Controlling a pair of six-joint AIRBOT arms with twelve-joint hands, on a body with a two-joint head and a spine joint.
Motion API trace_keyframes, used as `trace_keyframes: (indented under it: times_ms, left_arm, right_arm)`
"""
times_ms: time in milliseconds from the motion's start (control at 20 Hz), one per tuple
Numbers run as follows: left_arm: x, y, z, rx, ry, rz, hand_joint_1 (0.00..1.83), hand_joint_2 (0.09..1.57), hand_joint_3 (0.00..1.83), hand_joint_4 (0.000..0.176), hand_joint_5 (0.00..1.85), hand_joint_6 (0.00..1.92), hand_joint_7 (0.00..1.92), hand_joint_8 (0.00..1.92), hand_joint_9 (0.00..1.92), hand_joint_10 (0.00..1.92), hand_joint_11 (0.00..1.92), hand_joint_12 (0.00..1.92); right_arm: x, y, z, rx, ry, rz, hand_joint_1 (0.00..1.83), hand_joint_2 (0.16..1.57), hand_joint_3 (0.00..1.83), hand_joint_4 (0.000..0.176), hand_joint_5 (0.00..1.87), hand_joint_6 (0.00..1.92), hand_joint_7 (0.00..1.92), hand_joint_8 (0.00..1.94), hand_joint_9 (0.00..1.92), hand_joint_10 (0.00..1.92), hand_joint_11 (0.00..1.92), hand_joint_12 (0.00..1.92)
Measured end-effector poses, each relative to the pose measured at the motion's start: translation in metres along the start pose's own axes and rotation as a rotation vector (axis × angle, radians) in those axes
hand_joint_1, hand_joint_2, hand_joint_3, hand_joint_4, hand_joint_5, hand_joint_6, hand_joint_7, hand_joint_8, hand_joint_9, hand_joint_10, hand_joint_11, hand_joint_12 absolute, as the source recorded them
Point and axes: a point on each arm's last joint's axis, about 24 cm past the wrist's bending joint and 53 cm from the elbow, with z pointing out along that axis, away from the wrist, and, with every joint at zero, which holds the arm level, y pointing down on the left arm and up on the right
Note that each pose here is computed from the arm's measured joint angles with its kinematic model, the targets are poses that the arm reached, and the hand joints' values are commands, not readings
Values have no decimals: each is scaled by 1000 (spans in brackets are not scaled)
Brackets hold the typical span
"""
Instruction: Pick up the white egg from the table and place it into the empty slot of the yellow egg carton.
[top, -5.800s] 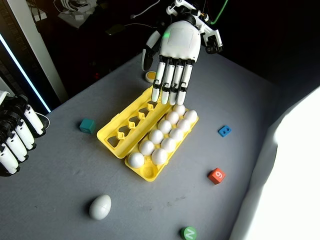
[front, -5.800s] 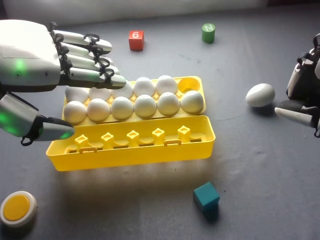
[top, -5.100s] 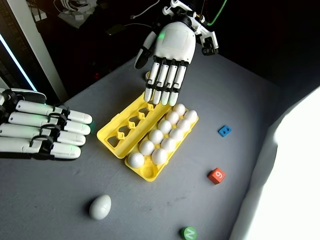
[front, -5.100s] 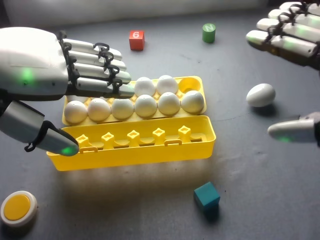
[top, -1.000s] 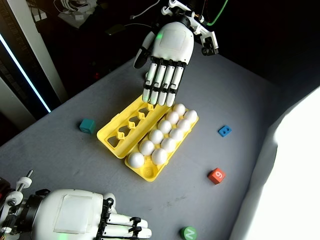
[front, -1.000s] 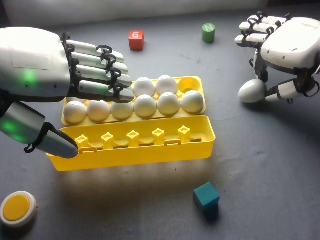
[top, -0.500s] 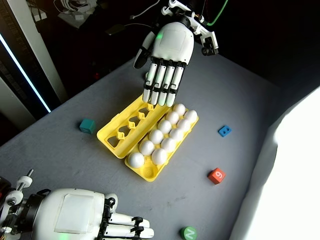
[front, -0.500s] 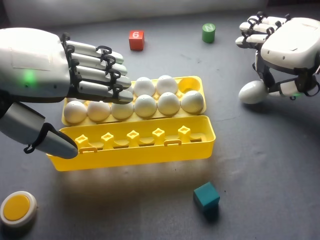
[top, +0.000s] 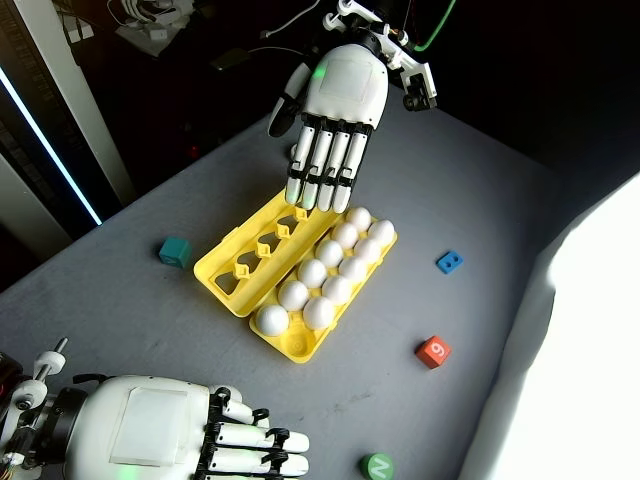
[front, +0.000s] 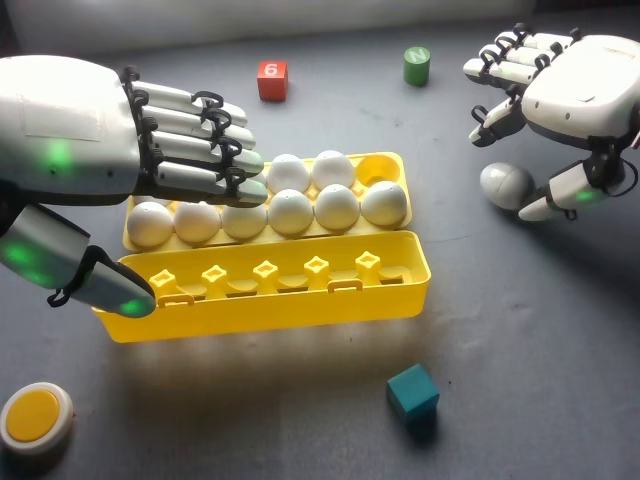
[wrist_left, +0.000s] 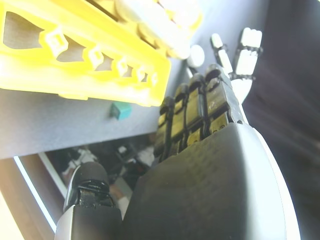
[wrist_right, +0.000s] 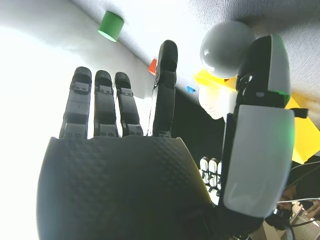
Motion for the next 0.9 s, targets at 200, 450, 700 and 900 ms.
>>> trace_keyframes:
  times_ms: [200,450,700,900]
  left_arm:
    - [0,1,0,-2,0,0,0,1170,2,0,88,2,70,6,46,9,17,11]
    - [0,1,0,-2,0,0,0,1163,0,0,115,8,90,8,61,10,25,21]
    - [0,2,-1,-4,-1,-1,0,1172,2,0,84,0,67,1,40,1,1,3]
    - [0,2,0,-3,0,-1,0,1166,0,0,108,10,90,10,61,9,22,10]
  right_arm:
    - [0,0,0,0,0,1,783,836,0,170,601,11,0,0,0,0,17,12]
    - [1,1,1,-3,1,-1,769,827,0,172,642,14,0,0,0,0,27,13]
    - [5,-4,1,7,4,-8,766,866,10,173,663,17,0,0,0,0,0,0]
    - [4,-4,1,6,1,-7,855,889,5,131,864,16,13,1,0,0,0,0]
